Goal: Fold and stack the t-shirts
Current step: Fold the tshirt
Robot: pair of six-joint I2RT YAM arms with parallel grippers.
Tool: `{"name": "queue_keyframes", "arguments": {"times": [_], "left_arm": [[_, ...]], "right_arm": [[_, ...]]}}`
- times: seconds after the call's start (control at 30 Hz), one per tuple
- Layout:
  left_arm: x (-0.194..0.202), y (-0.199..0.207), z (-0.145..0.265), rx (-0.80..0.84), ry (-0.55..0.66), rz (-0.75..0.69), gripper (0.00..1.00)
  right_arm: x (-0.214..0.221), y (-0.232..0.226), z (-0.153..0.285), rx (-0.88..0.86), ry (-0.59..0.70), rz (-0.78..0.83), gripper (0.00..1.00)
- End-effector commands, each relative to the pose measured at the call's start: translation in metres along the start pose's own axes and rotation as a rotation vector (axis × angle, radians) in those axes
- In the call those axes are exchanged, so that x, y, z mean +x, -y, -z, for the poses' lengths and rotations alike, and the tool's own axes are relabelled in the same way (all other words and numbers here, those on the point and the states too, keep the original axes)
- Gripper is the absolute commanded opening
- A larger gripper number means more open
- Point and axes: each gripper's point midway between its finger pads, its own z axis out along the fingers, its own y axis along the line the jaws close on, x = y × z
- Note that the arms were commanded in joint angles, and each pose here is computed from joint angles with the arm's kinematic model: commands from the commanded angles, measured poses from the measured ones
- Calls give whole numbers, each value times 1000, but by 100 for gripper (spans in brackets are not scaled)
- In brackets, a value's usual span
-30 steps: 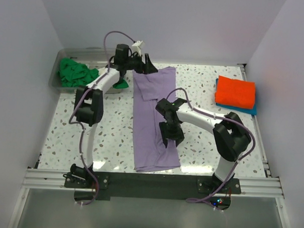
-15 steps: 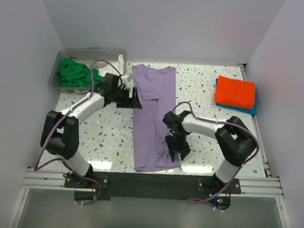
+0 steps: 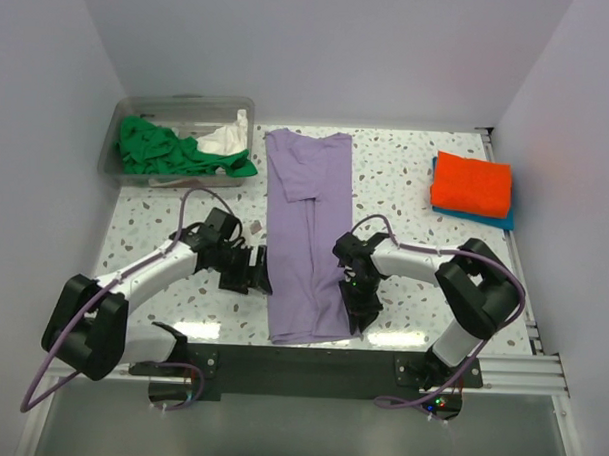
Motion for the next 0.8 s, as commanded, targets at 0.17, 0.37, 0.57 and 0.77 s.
{"name": "queue_keyframes", "arguments": {"times": [0.17,0.37,0.57,0.77], "left_arm": [[57,8,-13,114,-167,102,77],[73,20,-21,183,-223,114,76],[94,27,-34,175,-322,92,76],[103,21,-39,116,-372,98,69]], "right_arm": [[1,-9,2,-60,16,9,19],[1,-10,1,-65,1,20,19],[0,-12,4,-69,0,29,19],[0,-13,6,-74,1,30,19]]}}
